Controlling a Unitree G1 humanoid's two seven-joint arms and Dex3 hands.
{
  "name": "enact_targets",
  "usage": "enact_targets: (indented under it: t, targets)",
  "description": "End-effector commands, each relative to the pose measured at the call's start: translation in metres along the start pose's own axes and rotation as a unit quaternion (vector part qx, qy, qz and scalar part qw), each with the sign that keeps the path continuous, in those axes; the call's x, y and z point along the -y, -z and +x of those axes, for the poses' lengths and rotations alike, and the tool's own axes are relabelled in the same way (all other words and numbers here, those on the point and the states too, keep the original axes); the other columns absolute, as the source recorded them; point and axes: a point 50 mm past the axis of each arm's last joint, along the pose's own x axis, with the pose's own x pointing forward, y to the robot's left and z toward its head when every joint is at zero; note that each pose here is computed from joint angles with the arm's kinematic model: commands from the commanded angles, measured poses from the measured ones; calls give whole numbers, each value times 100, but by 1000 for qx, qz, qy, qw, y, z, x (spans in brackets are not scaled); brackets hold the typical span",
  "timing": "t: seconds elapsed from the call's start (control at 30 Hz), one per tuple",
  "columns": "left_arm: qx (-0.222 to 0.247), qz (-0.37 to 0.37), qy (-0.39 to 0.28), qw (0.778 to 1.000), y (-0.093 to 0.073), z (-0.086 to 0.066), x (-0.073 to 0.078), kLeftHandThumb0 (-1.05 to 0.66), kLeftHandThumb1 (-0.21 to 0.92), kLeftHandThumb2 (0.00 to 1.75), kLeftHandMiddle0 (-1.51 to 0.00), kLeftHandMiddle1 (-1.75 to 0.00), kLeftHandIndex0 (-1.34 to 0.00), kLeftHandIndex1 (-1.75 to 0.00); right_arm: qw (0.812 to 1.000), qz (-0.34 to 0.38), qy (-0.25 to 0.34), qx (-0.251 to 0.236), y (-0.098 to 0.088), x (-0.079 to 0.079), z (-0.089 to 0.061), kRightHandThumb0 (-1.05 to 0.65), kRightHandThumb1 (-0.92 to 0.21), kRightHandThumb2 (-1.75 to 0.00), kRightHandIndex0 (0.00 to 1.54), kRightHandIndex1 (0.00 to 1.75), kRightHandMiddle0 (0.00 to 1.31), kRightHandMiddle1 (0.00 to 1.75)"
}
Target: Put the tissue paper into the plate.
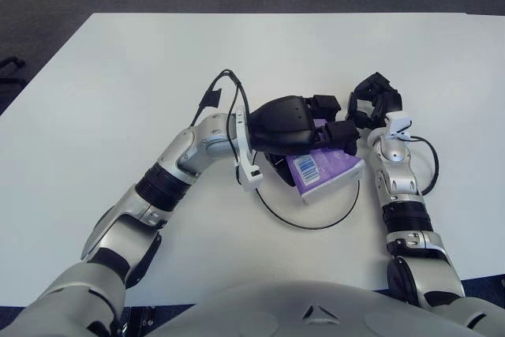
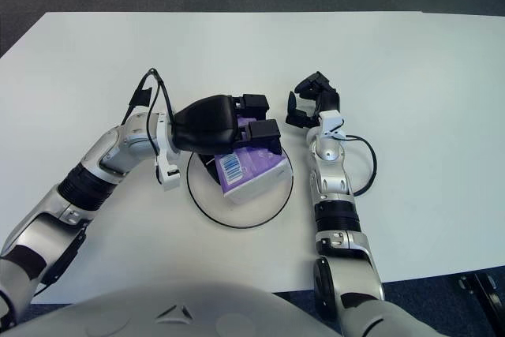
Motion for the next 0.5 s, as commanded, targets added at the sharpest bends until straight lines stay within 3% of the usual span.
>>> enact_targets:
  t: [0.0, 0.07, 0.13, 0.17, 0.23, 0.3, 0.47]
  targets:
    - [0, 16, -5, 1000, 3, -1, -2, -1, 47, 113, -44, -175, -37, -169, 993, -6, 8, -114, 57, 3, -46, -51, -25, -139, 128, 175, 67, 175]
    - [1, 17, 6, 1000, 4, -1, -2, -1, 63, 94, -31, -175, -27, -172, 993, -8, 12, -120, 59, 3, -45, -51, -25, -139, 129, 175, 67, 175]
    - [-1, 13, 18, 1000, 4, -1, -2, -34, 72, 81, -27, -168, -14, -160, 992, -11, 15, -126, 60, 4, -45, -51, -24, -140, 129, 175, 67, 175]
    - [-3, 10, 23, 1000, 4, 0, -2, -49, 79, 73, -23, -154, -9, -146, 992, -12, 16, -128, 61, 4, -45, -51, -24, -141, 129, 175, 68, 175]
    - [-7, 3, 31, 1000, 5, -1, -2, -62, 86, 67, -20, -136, -4, -127, 991, -14, 17, -130, 61, 4, -45, -52, -23, -143, 129, 175, 69, 175]
    - [-12, -5, 39, 999, 4, -1, -3, -72, 89, 68, -16, -120, -2, -106, 991, -13, 17, -133, 61, 3, -46, -52, -21, -144, 129, 175, 70, 175]
    - [-28, -7, 57, 998, 4, -3, -5, -80, 92, 80, -11, -103, 0, -82, 990, 11, 18, -138, 58, 1, -48, -53, -20, -146, 128, 175, 71, 175]
